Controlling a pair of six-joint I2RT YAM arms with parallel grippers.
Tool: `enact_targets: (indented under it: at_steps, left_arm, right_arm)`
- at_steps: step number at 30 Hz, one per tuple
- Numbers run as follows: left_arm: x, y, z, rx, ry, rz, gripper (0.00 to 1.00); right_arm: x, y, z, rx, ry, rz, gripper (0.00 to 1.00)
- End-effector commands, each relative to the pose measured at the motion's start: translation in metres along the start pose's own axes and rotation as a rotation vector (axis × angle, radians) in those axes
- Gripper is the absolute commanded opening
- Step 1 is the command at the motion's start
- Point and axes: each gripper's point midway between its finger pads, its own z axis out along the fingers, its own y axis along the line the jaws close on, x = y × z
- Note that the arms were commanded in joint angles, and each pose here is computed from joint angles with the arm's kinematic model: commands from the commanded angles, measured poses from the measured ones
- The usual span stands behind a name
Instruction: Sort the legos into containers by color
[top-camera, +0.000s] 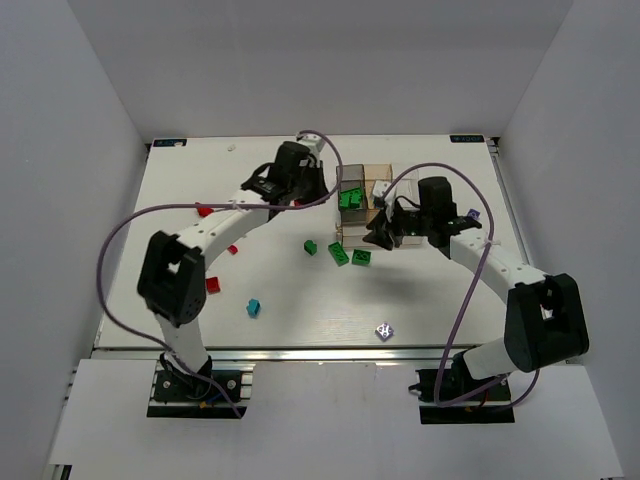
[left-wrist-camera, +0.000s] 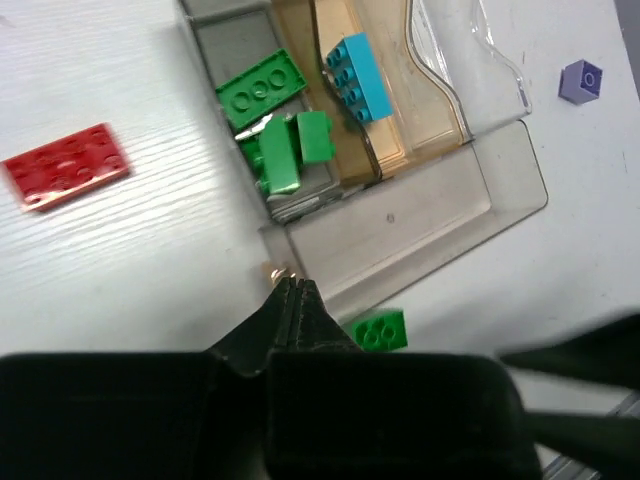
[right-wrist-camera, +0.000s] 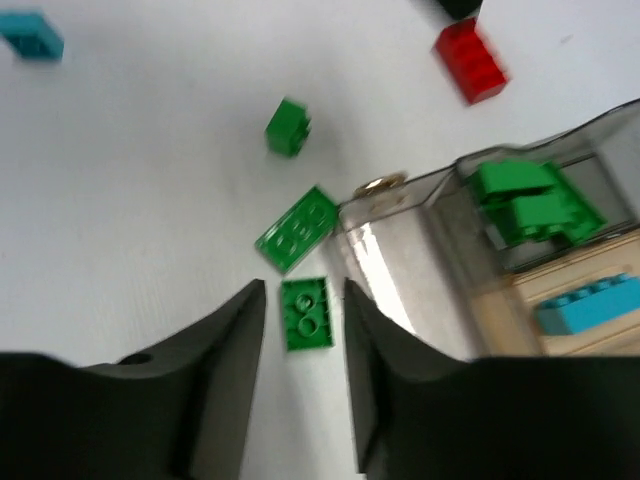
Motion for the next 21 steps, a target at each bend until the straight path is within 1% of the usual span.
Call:
enact_targets:
  at_steps: [1, 2, 3, 4, 5, 6, 7, 9, 12, 18, 21]
  left_arm:
    - [-0.028, 0.012, -0.070, -0.041, -0.103, 0.057, 0.26]
    - [-0.010, 0.030, -0.075, -0.090, -0.074, 0.060, 0.39]
    - [-0.003, 0.032, -0.083, -0.095, -0.063, 0.073, 0.51]
    - [-0.014, 0.042, -0.106, -0.144, -0.122, 0.097, 0.66]
    - [0.007, 0.058, -0.110, -0.196, -0.103, 0.109, 0.72]
    - [0.006, 0.060, -0.117, -0.199, -0.137, 0.124, 0.77]
    - [-0.002, 0.057, -0.136, -0.197, -0.190, 0.140, 0.80]
    - [0.013, 0.069, -0.141, -0.233, -0.188, 0.145, 0.82]
    - [0.019, 0.076, -0.147, -0.264, -0.180, 0.168, 0.82]
    - [0.018, 0.076, -0.154, -0.266, -0.191, 0.192, 0.83]
    - [0.018, 0.075, -0.155, -0.258, -0.190, 0.195, 0.83]
  right_arm:
    - [0.034, 0.024, 0.005, -0.089, 0.071, -0.067, 0.45]
    - [0.035, 0.023, 0.006, -0.075, 0.080, -0.075, 0.52]
    - [0.042, 0.023, 0.007, -0.040, 0.113, -0.070, 0.63]
    - [0.044, 0.020, 0.008, -0.021, 0.126, -0.077, 0.67]
    - [0.047, 0.016, 0.009, 0.010, 0.146, -0.089, 0.76]
    - [0.050, 0.017, 0.012, 0.010, 0.159, -0.094, 0.77]
    - [0.053, 0.015, 0.013, 0.018, 0.172, -0.099, 0.78]
    - [0.061, 0.015, 0.019, 0.028, 0.209, -0.102, 0.79]
    - [0.074, 0.009, 0.026, 0.057, 0.254, -0.121, 0.80]
    - [0.090, 0.002, 0.041, 0.094, 0.333, -0.143, 0.80]
    - [0.095, -0.001, 0.047, 0.106, 0.353, -0.139, 0.81]
